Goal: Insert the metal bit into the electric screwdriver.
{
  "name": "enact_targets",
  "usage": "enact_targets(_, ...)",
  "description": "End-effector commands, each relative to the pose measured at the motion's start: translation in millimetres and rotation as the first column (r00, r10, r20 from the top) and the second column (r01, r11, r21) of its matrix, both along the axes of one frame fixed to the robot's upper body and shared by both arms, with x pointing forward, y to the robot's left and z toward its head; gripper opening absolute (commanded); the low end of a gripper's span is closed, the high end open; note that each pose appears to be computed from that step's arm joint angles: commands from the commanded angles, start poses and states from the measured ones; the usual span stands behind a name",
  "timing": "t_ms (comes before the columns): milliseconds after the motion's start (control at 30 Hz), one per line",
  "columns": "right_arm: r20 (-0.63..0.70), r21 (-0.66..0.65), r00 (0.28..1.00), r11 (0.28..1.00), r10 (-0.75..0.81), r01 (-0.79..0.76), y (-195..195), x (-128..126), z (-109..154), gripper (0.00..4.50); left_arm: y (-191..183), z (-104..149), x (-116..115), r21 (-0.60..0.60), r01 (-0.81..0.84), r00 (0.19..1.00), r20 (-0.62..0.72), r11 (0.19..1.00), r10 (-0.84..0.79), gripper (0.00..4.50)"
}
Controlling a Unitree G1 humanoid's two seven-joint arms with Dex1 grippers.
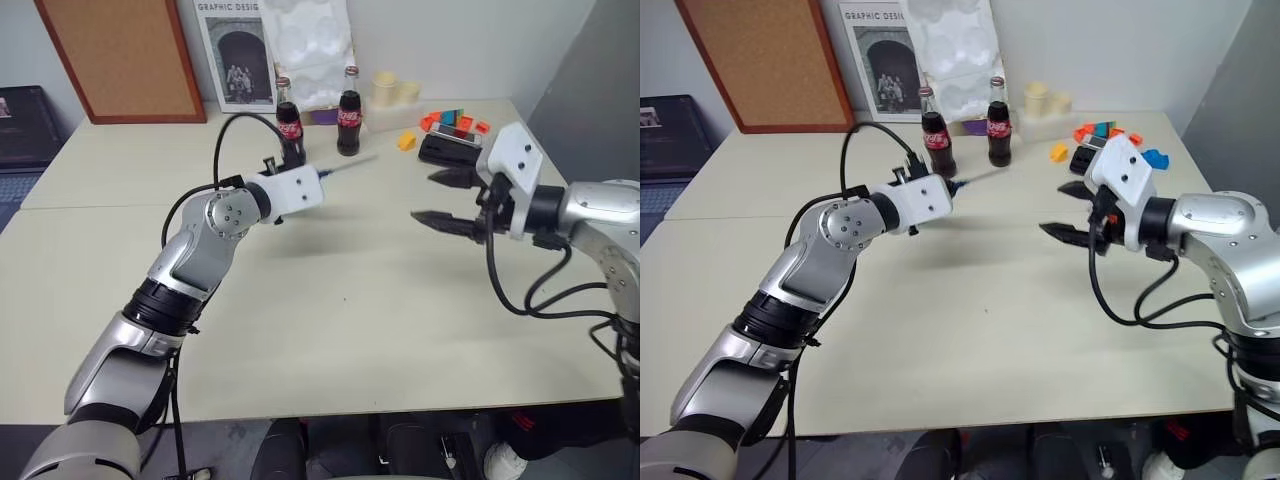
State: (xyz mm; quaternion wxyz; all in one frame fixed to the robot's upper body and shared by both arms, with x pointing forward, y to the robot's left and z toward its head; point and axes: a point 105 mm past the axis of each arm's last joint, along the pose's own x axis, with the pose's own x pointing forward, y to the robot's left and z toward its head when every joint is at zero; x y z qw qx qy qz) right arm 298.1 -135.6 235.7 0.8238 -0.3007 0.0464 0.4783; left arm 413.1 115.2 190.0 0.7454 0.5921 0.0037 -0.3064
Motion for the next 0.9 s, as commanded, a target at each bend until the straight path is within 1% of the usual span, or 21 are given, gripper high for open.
enact_targets(33,-0.008,-0.068,0.998,0.995,0.068,-0.068,4,-13,-9,3.26,-7,9,8,0.11,0.052,0.999,-0.022,0.993,-0.05,1.66)
enact_targets(67,-0.022,-0.085,0.998,0.994,0.067,-0.069,4,-13,-15,3.26,-10,0,10,0.117,0.061,0.996,-0.072,0.991,-0.053,1.66)
enact_targets(133,-0.039,-0.114,0.998,0.992,0.052,-0.056,2,-11,-24,3.26,-16,-19,11,0.172,0.092,0.986,-0.154,0.981,-0.066,1.66)
enact_targets(167,-0.039,-0.129,0.998,0.99,0.045,-0.05,1,-9,-27,3.26,-20,-28,10,0.175,0.112,0.976,-0.207,0.978,-0.074,1.66)
enact_targets(200,-0.03,-0.136,0.999,0.99,0.043,-0.047,0,-7,-27,3.26,-22,-32,10,0.177,0.114,0.971,-0.228,0.977,-0.072,1.66)
enact_targets(333,-0.009,-0.093,0.999,0.994,0.051,-0.052,4,-3,-19,3.26,-34,-48,8,0.164,0.139,0.946,-0.312,0.977,-0.082,1.66)
enact_targets(467,-0.011,-0.01,0.996,0.996,0.092,-0.092,9,-9,-7,3.26,-34,-58,6,0.168,0.136,0.936,-0.346,0.976,-0.071,1.66)
enact_targets(500,-0.009,-0.001,0.996,0.996,0.094,-0.094,9,-9,-6,3.26,-34,-60,6,0.156,0.131,0.932,-0.357,0.979,-0.068,2.21)
enact_targets(567,-0.01,0.008,0.995,0.995,0.095,-0.095,9,-10,-4,3.26,-35,-60,5,0.151,0.134,0.929,-0.363,0.979,-0.072,2.45)
enact_targets(600,-0.01,0.009,0.995,0.996,0.094,-0.094,9,-10,-4,3.26,-36,-60,3,0.147,0.141,0.927,-0.368,0.979,-0.078,2.75)
enact_targets(700,-0.008,0.015,0.996,0.996,0.09,-0.09,8,-10,-2,3.26,-39,-55,0,0.105,0.149,0.92,-0.379,0.983,-0.099,3.4)
enact_targets(767,-0.006,0.017,0.996,0.996,0.086,-0.086,7,-10,0,3.26,-44,-46,-4,0.023,0.145,0.913,-0.389,0.989,-0.125,3.69)
enact_targets(833,-0.003,0.022,0.997,0.996,0.083,-0.083,6,-10,1,3.26,-45,-35,-7,-0.044,0.144,0.91,-0.388,0.989,-0.15,4.13)
enact_targets(867,0.002,0.026,0.997,0.997,0.077,-0.077,5,-11,3,3.26,-43,-24,-9,-0.097,0.134,0.914,-0.372,0.986,-0.161,4.29)
enact_targets(900,0.012,0.034,0.998,0.998,0.055,-0.055,0,-10,5,3.26,-31,6,-10,-0.277,0.068,0.927,-0.339,0.959,-0.163,4.44)
